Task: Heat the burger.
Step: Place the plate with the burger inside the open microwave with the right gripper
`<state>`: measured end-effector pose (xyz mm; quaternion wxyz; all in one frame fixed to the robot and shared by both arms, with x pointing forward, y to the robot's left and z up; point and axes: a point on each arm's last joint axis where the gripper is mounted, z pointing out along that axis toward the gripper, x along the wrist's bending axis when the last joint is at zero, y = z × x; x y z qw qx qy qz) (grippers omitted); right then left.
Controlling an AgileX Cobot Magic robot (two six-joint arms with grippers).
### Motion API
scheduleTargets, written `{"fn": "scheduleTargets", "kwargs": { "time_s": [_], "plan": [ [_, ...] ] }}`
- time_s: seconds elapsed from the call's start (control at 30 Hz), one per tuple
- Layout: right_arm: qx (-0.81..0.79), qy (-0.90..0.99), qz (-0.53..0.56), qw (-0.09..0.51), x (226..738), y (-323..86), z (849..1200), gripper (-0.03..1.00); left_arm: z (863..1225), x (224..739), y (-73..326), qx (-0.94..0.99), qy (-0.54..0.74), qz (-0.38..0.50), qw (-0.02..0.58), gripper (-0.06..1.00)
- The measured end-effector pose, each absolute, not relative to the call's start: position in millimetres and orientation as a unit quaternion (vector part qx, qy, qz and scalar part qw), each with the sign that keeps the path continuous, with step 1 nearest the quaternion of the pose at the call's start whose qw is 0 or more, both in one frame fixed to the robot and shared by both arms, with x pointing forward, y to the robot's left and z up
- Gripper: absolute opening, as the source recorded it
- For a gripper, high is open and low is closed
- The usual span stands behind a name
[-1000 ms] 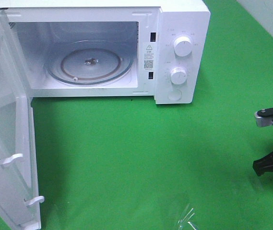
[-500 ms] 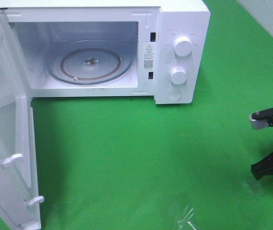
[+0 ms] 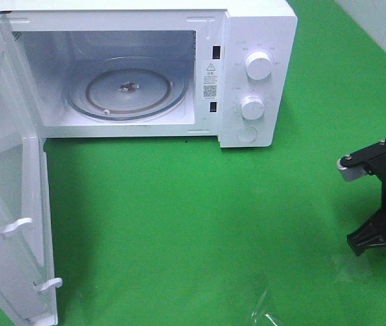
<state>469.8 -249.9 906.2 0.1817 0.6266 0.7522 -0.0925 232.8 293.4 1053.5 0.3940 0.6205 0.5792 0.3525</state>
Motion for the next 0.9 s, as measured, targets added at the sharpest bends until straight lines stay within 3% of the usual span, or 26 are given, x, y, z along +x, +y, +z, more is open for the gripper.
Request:
{"fn": "scheduleTargets", "kwargs": {
  "time_s": [0.53, 0.9],
  "plan": [
    [0.595, 0.768, -0.084, 0.222, 451, -230, 940, 0.02, 1053, 233, 293, 0.620, 0.579, 0.353, 0.394, 0.96],
    [0.563, 0.793, -0.084, 0.216, 435, -214, 941, 0.02, 1053, 233, 293, 0.620, 0.579, 0.353, 0.394, 0.96]
  ]
}}
